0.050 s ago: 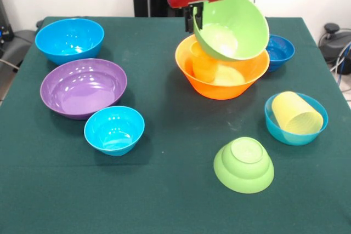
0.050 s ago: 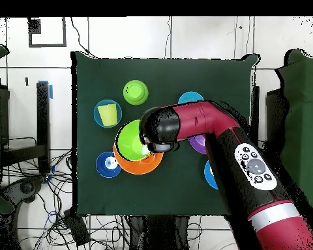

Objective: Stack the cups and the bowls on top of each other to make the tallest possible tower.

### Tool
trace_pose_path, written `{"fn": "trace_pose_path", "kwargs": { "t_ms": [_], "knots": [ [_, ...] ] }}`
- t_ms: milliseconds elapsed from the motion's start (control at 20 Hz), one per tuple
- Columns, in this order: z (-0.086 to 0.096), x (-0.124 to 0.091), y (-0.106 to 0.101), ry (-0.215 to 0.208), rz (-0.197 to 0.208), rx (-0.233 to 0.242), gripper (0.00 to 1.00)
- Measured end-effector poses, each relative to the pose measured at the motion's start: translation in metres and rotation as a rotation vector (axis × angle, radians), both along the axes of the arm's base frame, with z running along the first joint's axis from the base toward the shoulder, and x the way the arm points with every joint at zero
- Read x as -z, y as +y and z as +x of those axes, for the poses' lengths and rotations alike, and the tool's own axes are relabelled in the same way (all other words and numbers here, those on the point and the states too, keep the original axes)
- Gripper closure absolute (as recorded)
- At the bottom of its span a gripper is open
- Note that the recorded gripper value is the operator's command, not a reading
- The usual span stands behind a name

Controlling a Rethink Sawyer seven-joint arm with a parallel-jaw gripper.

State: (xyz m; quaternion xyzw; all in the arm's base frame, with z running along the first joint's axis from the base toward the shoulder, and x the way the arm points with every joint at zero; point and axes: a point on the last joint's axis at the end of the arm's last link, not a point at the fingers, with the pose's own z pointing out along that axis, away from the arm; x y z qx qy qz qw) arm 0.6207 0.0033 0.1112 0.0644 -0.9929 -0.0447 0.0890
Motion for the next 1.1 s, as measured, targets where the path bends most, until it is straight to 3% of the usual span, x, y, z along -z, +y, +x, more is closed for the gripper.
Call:
{"fn": "trace_pose_path", "kwargs": {
  "t_ms": [1100],
  "knots": [
    [-0.0045,0.0,-0.0067,0.021,-0.014,-0.004,1.0]
  ]
}}
